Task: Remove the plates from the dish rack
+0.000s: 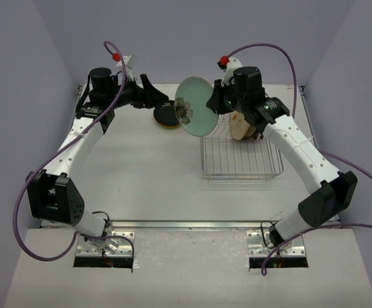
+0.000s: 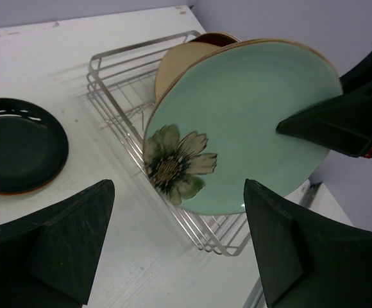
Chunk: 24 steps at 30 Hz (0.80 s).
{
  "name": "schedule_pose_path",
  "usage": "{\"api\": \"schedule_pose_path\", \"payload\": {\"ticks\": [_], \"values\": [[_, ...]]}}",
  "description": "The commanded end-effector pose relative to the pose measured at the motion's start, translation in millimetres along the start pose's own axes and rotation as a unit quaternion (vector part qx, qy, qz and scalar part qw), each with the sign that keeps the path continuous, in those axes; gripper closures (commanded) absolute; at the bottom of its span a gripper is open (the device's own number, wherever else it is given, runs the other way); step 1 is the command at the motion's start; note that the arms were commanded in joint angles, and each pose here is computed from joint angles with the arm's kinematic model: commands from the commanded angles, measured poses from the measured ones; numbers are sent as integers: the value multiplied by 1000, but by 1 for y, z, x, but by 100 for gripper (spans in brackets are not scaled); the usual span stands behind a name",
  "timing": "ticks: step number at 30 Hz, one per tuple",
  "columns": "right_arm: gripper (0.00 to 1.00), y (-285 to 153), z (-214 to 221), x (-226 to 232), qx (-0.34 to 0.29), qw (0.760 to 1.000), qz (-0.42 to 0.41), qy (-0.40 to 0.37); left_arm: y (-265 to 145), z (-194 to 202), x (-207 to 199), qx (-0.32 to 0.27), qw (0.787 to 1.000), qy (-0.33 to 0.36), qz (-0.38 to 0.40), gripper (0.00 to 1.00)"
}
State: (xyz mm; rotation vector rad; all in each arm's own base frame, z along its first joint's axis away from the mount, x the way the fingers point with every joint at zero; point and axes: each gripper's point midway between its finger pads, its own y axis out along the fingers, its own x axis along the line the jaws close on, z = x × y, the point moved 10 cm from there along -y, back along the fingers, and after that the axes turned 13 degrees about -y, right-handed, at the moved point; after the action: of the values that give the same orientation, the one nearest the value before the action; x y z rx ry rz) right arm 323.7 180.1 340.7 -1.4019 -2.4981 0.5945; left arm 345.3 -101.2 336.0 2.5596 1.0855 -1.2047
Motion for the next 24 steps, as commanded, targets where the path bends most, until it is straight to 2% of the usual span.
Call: {"api": "schedule_pose_path", "payload": {"ticks": [1, 7, 14, 17, 24], "values": [[100, -7, -32, 25, -71, 986, -147, 37, 5, 10, -4, 49, 996, -21, 69, 24], [100, -6, -32, 33, -67, 977, -197, 49, 10, 22, 11, 73, 995, -31, 54, 34], [100, -9, -29, 36, -64, 973, -219, 45, 13, 27, 22, 79, 996, -20, 35, 38], [100, -11, -32, 35, -68, 972, -221, 44, 14, 32, 25, 91, 995, -19, 43, 47], [100, -13, -37, 23, -77, 972, -217, 49, 10, 46, 24, 133, 986, -30, 98, 61]]}}
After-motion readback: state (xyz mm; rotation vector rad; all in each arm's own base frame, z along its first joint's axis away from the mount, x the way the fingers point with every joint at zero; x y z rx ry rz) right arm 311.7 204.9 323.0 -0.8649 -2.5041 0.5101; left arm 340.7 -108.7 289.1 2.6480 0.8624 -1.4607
